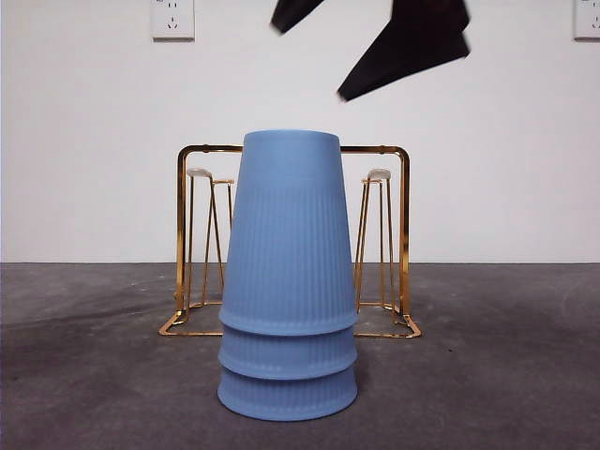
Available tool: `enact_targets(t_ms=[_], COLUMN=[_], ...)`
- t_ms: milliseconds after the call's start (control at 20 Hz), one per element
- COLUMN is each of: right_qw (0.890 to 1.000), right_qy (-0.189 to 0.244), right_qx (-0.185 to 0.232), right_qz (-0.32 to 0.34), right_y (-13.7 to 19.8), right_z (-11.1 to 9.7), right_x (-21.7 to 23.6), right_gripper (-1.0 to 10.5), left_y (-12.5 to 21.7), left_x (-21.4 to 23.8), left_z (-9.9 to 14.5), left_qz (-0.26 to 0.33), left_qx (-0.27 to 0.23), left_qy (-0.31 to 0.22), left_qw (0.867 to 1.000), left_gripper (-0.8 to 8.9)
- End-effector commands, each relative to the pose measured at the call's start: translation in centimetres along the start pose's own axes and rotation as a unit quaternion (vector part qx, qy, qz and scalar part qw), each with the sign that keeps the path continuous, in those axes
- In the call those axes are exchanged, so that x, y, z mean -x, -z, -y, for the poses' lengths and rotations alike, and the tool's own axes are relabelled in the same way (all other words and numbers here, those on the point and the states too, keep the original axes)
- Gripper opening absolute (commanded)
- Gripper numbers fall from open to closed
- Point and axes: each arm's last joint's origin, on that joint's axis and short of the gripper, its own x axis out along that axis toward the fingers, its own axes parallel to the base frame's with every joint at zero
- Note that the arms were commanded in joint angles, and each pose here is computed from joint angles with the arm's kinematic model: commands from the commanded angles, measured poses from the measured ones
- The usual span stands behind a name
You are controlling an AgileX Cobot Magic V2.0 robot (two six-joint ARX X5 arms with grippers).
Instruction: Pick the top cup and place it on cupholder, pick up the mid cup and place it on cupholder, last pick the bottom cup and place it on cupholder.
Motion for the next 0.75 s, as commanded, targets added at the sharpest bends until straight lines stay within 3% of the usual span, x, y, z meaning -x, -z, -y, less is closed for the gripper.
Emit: enact_targets(t_ms=[50,650,750], right_qw=[1.0,0.998,0.998], right_qy=[-0.006,0.007,0.006], right_qx=[0.002,-0.004,-0.002], right_qz=[-0.001,-0.061,-0.061], right_y=[-0.6,0.1,0.1], right_z=[-0.1,0.5,0.4], right_x=[-1.3,-5.4,-5.5], right_gripper=[4.5,4.5,3.9], left_y=[-0.5,-0.5,-0.5], left_x=[0.2,0.2,0.2], left_z=[0.2,0.2,0.2], left_qz=[0.01,0.01,0.01], left_qx=[-0.016,-0.016,-0.016], left_qy=[0.003,0.003,0.003], left_qw=[1.0,1.0,1.0], left_gripper=[4.36,4.36,4.36])
